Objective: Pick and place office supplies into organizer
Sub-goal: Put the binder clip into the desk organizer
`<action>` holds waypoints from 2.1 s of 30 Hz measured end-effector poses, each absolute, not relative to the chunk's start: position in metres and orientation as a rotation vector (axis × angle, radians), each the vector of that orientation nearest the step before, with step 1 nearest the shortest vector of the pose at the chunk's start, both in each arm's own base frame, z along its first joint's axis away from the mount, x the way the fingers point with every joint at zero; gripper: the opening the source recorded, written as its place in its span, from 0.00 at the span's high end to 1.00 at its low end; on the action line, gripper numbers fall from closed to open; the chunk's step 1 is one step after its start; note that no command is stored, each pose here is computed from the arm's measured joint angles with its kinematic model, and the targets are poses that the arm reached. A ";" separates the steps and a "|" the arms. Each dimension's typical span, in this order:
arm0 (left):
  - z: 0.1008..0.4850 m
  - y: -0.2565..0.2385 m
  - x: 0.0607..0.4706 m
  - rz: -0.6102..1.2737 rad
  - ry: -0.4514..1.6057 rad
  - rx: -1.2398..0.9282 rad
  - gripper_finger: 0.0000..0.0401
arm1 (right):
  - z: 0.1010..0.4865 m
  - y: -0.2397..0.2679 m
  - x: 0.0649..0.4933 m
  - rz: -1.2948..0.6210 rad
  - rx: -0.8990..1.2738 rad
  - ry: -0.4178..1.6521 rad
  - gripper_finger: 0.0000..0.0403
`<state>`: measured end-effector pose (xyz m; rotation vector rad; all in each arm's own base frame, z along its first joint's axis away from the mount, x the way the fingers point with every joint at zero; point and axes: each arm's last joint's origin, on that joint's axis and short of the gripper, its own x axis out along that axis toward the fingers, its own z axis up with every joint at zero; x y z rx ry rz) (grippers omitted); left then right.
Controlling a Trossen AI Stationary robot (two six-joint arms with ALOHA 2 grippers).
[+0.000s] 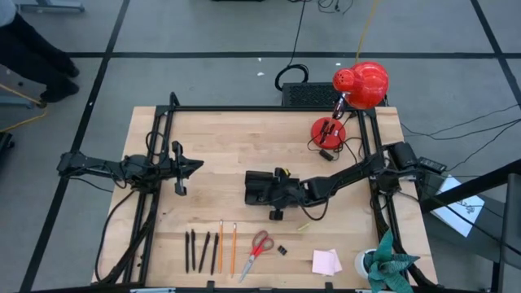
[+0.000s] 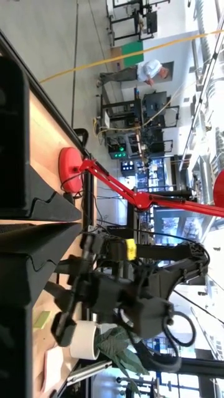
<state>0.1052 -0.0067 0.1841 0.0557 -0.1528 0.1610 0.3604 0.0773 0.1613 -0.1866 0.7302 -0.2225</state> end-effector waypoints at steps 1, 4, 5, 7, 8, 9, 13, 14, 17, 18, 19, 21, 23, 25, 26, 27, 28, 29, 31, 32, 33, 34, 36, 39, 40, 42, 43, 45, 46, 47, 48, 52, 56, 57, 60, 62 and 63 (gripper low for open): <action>0.184 -0.007 0.105 0.161 -0.152 0.056 0.94 | 0.164 0.079 0.359 -0.231 -0.192 0.720 0.81; 0.184 -0.007 0.105 0.161 -0.152 0.056 0.94 | 0.178 0.087 0.353 -0.218 -0.196 0.692 0.78; 0.184 -0.007 0.105 0.161 -0.152 0.056 0.94 | 0.184 0.091 0.351 -0.206 -0.191 0.670 0.77; 0.184 -0.007 0.105 0.161 -0.152 0.056 0.94 | 0.196 0.100 0.346 -0.168 -0.181 0.633 0.75; 0.184 -0.007 0.105 0.161 -0.152 0.056 0.94 | 0.201 0.105 0.344 -0.130 -0.176 0.620 0.75; 0.184 -0.007 0.105 0.161 -0.151 0.057 0.94 | 0.204 0.110 0.342 -0.087 -0.178 0.613 0.74; 0.184 -0.007 0.105 0.161 -0.151 0.057 0.94 | 0.209 0.134 0.331 0.065 -0.203 0.605 0.74; 0.184 -0.007 0.105 0.161 -0.152 0.056 0.94 | 0.209 0.139 0.329 0.094 -0.208 0.609 0.74; 0.184 -0.007 0.105 0.161 -0.151 0.057 0.94 | 0.206 0.153 0.321 0.190 -0.213 0.639 0.74; 0.184 -0.007 0.105 0.161 -0.152 0.057 0.94 | 0.206 0.157 0.319 0.227 -0.211 0.651 0.74; 0.184 -0.007 0.105 0.161 -0.151 0.057 0.94 | 0.205 0.161 0.317 0.266 -0.208 0.664 0.74; 0.184 -0.007 0.105 0.161 -0.150 0.059 0.94 | 0.204 0.168 0.312 0.330 -0.184 0.680 0.74; 0.184 -0.007 0.105 0.162 -0.149 0.067 0.94 | 0.203 0.177 0.310 0.358 -0.154 0.674 0.75; 0.184 -0.007 0.105 0.162 -0.149 0.067 0.94 | 0.199 0.184 0.310 0.364 -0.129 0.670 0.76; 0.184 -0.007 0.105 0.162 -0.149 0.067 0.94 | 0.196 0.186 0.310 0.359 -0.109 0.681 0.76; 0.184 -0.007 0.105 0.162 -0.149 0.067 0.94 | 0.192 0.188 0.311 0.352 -0.082 0.690 0.76; 0.184 -0.007 0.105 0.162 -0.149 0.066 0.94 | 0.188 0.190 0.312 0.342 -0.054 0.697 0.76; 0.184 -0.007 0.105 0.161 -0.149 0.063 0.94 | 0.185 0.191 0.313 0.330 -0.031 0.708 0.75; 0.184 -0.007 0.105 0.161 -0.149 0.062 0.94 | 0.179 0.192 0.313 0.300 -0.004 0.726 0.73; 0.184 -0.007 0.105 0.161 -0.149 0.060 0.94 | 0.177 0.193 0.313 0.278 0.008 0.735 0.71; 0.184 -0.007 0.105 0.161 -0.149 0.060 0.94 | 0.175 0.193 0.313 0.263 0.021 0.741 0.68; 0.184 -0.007 0.105 0.161 -0.149 0.060 0.94 | 0.175 0.194 0.312 0.261 0.033 0.748 0.66; 0.184 -0.007 0.105 0.161 -0.149 0.060 0.94 | 0.173 0.196 0.312 0.301 0.068 0.762 0.61; 0.184 -0.007 0.105 0.161 -0.148 0.063 0.94 | 0.169 0.199 0.311 0.316 0.086 0.791 0.55; 0.184 -0.007 0.105 0.161 -0.147 0.064 0.94 | 0.167 0.199 0.310 0.312 0.089 0.806 0.54; 0.183 -0.007 0.105 0.161 -0.143 0.065 0.94 | 0.163 0.200 0.310 0.314 0.101 0.821 0.52; 0.183 -0.007 0.105 0.161 -0.143 0.065 0.94 | 0.162 0.200 0.310 0.322 0.110 0.831 0.52; 0.183 -0.007 0.105 0.161 -0.143 0.065 0.94 | 0.159 0.201 0.312 0.313 0.135 0.832 0.51; 0.183 -0.007 0.105 0.161 -0.143 0.065 0.94 | 0.158 0.201 0.312 0.309 0.141 0.832 0.51; 0.183 -0.007 0.105 0.161 -0.143 0.065 0.94 | 0.155 0.202 0.312 0.305 0.139 0.842 0.52; 0.183 -0.007 0.105 0.161 -0.143 0.065 0.94 | 0.153 0.202 0.312 0.299 0.144 0.848 0.52; 0.183 -0.007 0.105 0.161 -0.146 0.056 0.94 | 0.142 0.203 0.313 0.252 0.160 0.872 0.53; 0.183 -0.007 0.105 0.160 -0.146 0.056 0.94 | 0.127 0.203 0.313 0.228 0.150 0.921 0.54; 0.183 -0.007 0.105 0.160 -0.146 0.056 0.94 | 0.124 0.204 0.314 0.216 0.151 0.922 0.55; 0.183 -0.007 0.105 0.159 -0.146 0.053 0.94 | 0.120 0.203 0.314 0.190 0.144 0.929 0.56; 0.183 -0.007 0.105 0.160 -0.146 0.053 0.94 | 0.118 0.201 0.315 0.182 0.144 0.934 0.58; 0.183 -0.007 0.105 0.160 -0.146 0.053 0.94 | 0.118 0.200 0.315 0.180 0.143 0.937 0.58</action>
